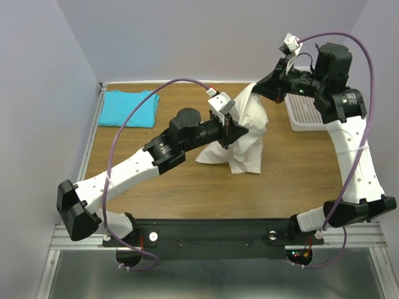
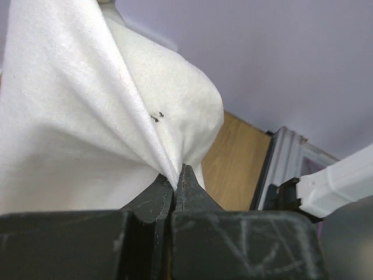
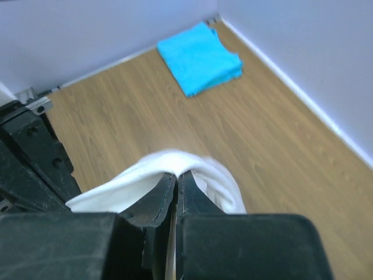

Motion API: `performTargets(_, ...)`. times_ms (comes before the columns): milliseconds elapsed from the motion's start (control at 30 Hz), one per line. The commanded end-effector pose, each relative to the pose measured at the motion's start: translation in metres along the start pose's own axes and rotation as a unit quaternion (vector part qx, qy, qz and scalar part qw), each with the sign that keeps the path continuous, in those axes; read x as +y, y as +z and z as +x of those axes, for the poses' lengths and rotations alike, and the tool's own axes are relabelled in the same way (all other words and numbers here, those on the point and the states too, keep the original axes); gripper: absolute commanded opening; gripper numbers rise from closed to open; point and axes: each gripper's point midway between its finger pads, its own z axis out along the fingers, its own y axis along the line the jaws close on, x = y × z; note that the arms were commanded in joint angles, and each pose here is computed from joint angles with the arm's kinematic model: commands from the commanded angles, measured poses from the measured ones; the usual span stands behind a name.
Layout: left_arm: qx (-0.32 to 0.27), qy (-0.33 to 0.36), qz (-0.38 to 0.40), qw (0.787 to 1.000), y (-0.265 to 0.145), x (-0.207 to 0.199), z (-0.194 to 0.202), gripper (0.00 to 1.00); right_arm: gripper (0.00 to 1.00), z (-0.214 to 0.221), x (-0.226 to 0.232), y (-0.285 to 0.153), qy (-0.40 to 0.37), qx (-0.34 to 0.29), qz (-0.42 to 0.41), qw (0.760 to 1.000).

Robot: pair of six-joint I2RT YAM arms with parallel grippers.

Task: Fold and stack the t-shirts
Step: Flatten the tshirt out

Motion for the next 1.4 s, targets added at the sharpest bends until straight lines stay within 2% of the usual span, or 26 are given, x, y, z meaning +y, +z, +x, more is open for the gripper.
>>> performTargets(0, -0.089, -0.005, 0.101, 0.991, -0.037, -0.057, -0.069, 0.00, 0.00, -0.048, 0.008, -0.007, -0.051, -0.056, -0.026, 0.997)
performTargets(33, -0.110, -0.005, 0.091, 0.990, -0.052, -0.056, -0.082, 0.00, 0.01, -0.049, 0.004, -0.003, -0.045, -0.058, -0.031, 0.997)
performTargets(133, -0.125, -0.029, 0.009, 0.992, -0.067, -0.017, -0.080, 0.00, 0.01, -0.046, -0.014, 0.023, -0.001, -0.058, -0.054, 0.997)
performTargets(200, -0.120, -0.048, -0.062, 0.990, -0.083, 0.029, -0.068, 0.00, 0.01, -0.029, -0.023, 0.056, 0.025, -0.040, -0.066, 0.997)
performTargets(267, -0.117, -0.082, -0.093, 0.985, -0.095, 0.055, -0.057, 0.00, 0.01, -0.008, -0.024, 0.086, 0.038, -0.017, -0.068, 0.997)
performTargets(300, -0.105, -0.101, -0.130, 0.981, -0.102, 0.088, -0.037, 0.00, 0.01, 0.017, -0.023, 0.118, 0.053, 0.011, -0.073, 0.996)
performTargets(433, -0.052, -0.142, -0.191, 0.970, -0.112, 0.140, 0.021, 0.00, 0.01, 0.080, -0.033, 0.188, 0.088, 0.074, -0.067, 0.991)
performTargets(533, -0.003, -0.174, -0.242, 0.954, -0.124, 0.180, 0.069, 0.00, 0.11, 0.111, -0.048, 0.223, 0.084, 0.101, -0.036, 0.991)
performTargets(567, 0.021, -0.192, -0.266, 0.945, -0.129, 0.197, 0.094, 0.00, 0.21, 0.127, -0.057, 0.235, 0.090, 0.112, -0.026, 0.989)
performTargets(633, 0.042, -0.210, -0.294, 0.932, -0.136, 0.214, 0.116, 0.00, 0.39, 0.137, -0.064, 0.239, 0.088, 0.123, -0.016, 0.988)
performTargets(667, 0.054, -0.222, -0.328, 0.917, -0.146, 0.232, 0.130, 0.00, 0.52, 0.142, -0.071, 0.236, 0.074, 0.132, 0.004, 0.988)
performTargets(733, 0.061, -0.230, -0.361, 0.902, -0.155, 0.249, 0.141, 0.00, 0.63, 0.144, -0.075, 0.226, 0.052, 0.140, 0.022, 0.989)
performTargets(767, 0.056, -0.230, -0.389, 0.890, -0.162, 0.260, 0.143, 0.00, 0.70, 0.126, -0.072, 0.211, 0.031, 0.128, 0.032, 0.991)
performTargets(800, 0.051, -0.228, -0.402, 0.885, -0.167, 0.266, 0.141, 0.00, 0.73, 0.145, -0.076, 0.202, 0.015, 0.152, 0.041, 0.987)
performTargets(867, 0.037, -0.223, -0.439, 0.870, -0.180, 0.285, 0.134, 0.00, 0.79, 0.136, -0.074, 0.173, -0.030, 0.150, 0.045, 0.987)
performTargets(900, 0.033, -0.223, -0.448, 0.865, -0.183, 0.290, 0.132, 0.00, 0.79, 0.142, -0.073, 0.164, -0.041, 0.157, 0.044, 0.986)
performTargets(933, 0.031, -0.222, -0.460, 0.859, -0.188, 0.298, 0.131, 0.00, 0.80, 0.172, -0.070, 0.153, -0.037, 0.188, 0.040, 0.981)
performTargets(967, 0.026, -0.218, -0.470, 0.855, -0.191, 0.302, 0.128, 0.00, 0.80, 0.182, -0.071, 0.144, -0.043, 0.199, 0.043, 0.978)
performTargets(1033, 0.024, -0.219, -0.476, 0.851, -0.195, 0.308, 0.128, 0.04, 0.80, 0.217, -0.076, 0.117, -0.048, 0.234, 0.049, 0.970)
performTargets(1200, 0.029, -0.220, -0.469, 0.855, -0.198, 0.306, 0.132, 0.05, 0.79, 0.267, -0.089, 0.067, -0.030, 0.268, 0.040, 0.962)
performTargets(1367, 0.039, -0.229, -0.455, 0.860, -0.197, 0.301, 0.142, 0.03, 0.74, 0.302, -0.066, 0.059, -0.021, 0.295, -0.011, 0.955)
